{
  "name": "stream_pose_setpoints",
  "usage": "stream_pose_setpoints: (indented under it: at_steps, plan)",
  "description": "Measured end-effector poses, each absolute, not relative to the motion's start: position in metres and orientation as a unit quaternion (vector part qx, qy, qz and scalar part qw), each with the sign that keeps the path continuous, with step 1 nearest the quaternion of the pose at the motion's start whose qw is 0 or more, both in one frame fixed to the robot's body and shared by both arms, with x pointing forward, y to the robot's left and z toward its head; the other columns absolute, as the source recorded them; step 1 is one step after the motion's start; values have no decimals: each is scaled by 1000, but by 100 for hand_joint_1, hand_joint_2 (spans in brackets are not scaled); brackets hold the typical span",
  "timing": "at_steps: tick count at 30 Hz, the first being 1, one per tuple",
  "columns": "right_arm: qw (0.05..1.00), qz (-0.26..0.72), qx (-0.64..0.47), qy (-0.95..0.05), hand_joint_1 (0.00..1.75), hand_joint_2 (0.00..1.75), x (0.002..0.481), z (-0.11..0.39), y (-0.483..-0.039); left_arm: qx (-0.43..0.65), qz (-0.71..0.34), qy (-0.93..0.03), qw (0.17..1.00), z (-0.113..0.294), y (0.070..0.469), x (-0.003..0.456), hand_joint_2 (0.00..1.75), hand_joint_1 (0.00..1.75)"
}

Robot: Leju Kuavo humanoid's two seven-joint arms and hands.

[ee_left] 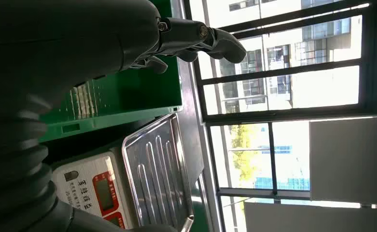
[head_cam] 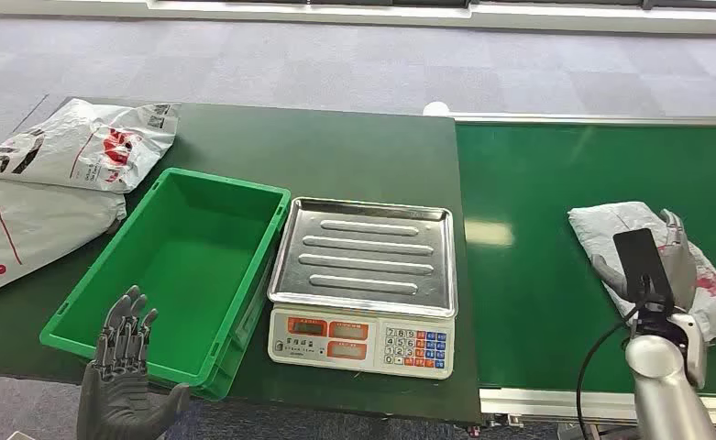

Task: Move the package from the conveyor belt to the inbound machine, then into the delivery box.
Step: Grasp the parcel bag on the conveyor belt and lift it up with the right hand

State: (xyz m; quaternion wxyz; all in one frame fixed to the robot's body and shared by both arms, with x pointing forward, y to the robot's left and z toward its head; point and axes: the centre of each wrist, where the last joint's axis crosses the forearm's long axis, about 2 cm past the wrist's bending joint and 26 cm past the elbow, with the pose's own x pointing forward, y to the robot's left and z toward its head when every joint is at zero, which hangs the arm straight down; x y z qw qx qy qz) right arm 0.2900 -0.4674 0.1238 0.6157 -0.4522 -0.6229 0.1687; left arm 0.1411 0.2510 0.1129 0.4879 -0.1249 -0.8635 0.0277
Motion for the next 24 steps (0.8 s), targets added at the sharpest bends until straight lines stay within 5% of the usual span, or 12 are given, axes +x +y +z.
stream_pose_setpoints:
  at_steps: [15,24]
  plan:
    - [638,239,-526,-509,0,175,317,138,-482,-153,11,-858,490,114,249,142,175,0]
    - [761,279,-495,-314,0,175,300,78,-507,-161,11,-852,497,114,249,142,175,0]
